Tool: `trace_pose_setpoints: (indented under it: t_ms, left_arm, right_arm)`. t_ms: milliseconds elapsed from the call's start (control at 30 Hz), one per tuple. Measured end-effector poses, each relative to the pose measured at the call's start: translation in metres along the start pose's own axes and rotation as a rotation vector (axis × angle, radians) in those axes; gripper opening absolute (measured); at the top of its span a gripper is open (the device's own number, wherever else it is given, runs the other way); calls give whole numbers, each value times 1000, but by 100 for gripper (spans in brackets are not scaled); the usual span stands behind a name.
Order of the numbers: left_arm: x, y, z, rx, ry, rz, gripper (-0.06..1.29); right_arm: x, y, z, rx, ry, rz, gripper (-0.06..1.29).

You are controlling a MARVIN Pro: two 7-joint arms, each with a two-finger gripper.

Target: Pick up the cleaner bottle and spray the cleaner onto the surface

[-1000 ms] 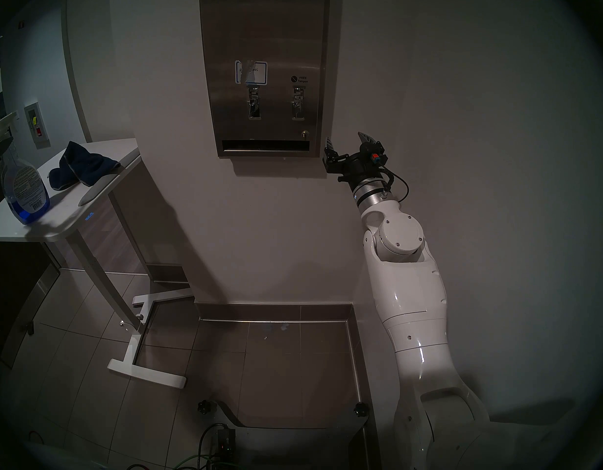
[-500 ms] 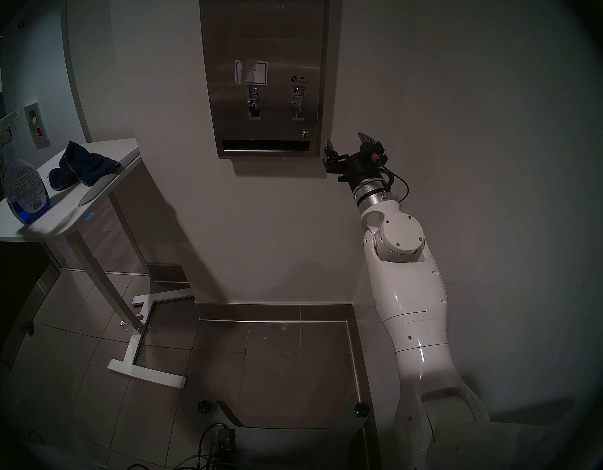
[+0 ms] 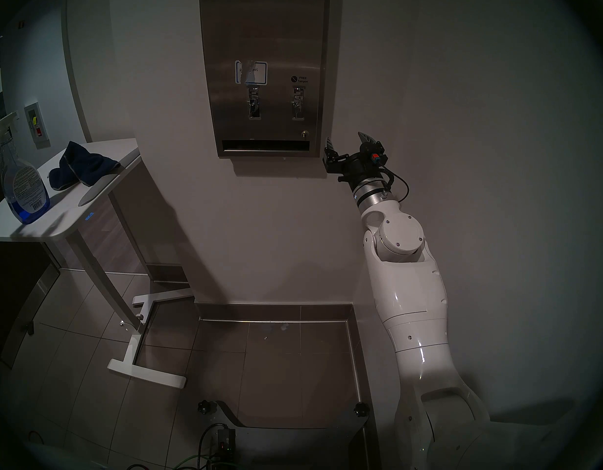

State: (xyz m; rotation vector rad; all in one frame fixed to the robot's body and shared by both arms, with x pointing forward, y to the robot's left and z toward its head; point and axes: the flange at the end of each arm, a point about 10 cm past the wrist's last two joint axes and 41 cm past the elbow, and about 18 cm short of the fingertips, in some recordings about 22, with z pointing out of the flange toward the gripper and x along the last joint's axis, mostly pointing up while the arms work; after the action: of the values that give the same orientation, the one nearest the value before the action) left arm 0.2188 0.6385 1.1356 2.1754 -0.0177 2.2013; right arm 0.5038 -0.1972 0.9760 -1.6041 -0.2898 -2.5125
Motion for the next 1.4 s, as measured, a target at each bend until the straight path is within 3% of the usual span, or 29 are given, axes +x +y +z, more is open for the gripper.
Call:
trace_pose_setpoints:
  t_ms: [433,833,1400]
  left_arm:
    - [-43,-24,24,4,-75,-41,126]
    - [-43,-37,46,18,-66,-28,126]
    - [-44,-32,88,-8,-44,-8,126]
  right_arm:
    - [0,0,0,0,0,0,124]
    - [0,0,0,0,-1,1,124]
    - [0,0,0,0,-1,1,124]
